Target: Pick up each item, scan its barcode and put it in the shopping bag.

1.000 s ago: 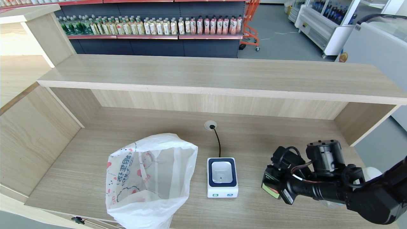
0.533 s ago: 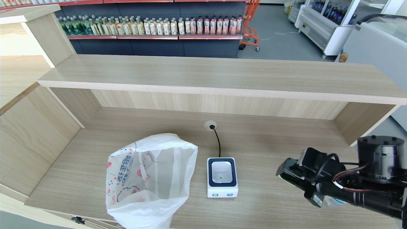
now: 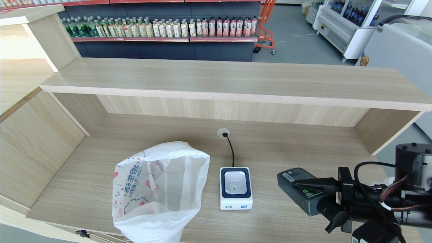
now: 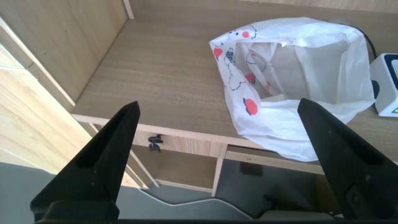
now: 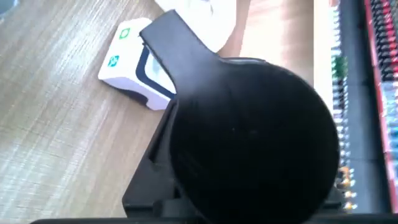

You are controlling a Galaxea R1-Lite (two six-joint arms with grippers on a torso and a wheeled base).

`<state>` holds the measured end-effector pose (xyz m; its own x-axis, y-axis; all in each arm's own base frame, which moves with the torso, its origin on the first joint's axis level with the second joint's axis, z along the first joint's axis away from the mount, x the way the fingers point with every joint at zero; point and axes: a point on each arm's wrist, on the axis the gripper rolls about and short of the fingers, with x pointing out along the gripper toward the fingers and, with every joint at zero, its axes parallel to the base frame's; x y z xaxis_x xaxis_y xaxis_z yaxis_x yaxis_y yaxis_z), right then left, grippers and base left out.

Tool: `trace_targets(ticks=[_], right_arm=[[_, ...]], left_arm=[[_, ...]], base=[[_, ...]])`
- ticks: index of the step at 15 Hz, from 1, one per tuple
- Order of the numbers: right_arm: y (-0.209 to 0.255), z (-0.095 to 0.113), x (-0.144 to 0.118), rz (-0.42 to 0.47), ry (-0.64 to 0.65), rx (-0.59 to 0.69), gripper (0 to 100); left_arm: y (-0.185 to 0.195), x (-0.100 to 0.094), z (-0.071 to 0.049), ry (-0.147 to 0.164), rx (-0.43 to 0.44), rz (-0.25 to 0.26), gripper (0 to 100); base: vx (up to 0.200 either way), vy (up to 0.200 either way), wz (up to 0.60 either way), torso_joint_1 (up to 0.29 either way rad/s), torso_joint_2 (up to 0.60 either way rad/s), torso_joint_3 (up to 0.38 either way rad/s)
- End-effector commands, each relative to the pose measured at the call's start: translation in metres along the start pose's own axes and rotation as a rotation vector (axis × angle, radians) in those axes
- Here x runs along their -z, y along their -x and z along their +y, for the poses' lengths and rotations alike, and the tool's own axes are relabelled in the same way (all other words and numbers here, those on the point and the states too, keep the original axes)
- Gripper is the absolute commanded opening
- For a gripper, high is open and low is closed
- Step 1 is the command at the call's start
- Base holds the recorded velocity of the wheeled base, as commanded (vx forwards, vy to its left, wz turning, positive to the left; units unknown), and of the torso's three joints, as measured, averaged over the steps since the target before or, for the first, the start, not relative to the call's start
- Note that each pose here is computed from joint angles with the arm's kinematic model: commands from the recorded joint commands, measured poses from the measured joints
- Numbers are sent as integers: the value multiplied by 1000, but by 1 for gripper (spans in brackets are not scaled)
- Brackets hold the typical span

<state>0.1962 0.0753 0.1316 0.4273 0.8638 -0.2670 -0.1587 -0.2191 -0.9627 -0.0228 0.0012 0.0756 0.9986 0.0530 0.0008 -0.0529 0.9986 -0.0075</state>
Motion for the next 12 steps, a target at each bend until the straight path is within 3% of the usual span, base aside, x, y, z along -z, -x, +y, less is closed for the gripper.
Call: trace_targets(ticks=[1, 3, 5, 7, 12], right_arm=[[-16, 13, 15, -57, 112, -28, 0], [-37, 24, 25, -116, 307, -34, 0], [-61, 31, 17, -239, 429, -25, 0], [-95, 34, 8, -430, 538, 51, 0], [-130, 31, 7, -502, 635, 104, 0]], left_arm=[[0, 0, 0, 0, -1, -1, 100], [0, 0, 0, 0, -1, -1, 100], [0, 0, 0, 0, -1, -1, 100], [0, 0, 0, 0, -1, -1, 100], [0, 0, 0, 0, -1, -1, 100]], base=[[0, 0, 0, 0, 0, 0], [0, 0, 0, 0, 0, 0], [0, 0, 0, 0, 0, 0], [0, 0, 0, 0, 0, 0], [0, 0, 0, 0, 0, 0]])
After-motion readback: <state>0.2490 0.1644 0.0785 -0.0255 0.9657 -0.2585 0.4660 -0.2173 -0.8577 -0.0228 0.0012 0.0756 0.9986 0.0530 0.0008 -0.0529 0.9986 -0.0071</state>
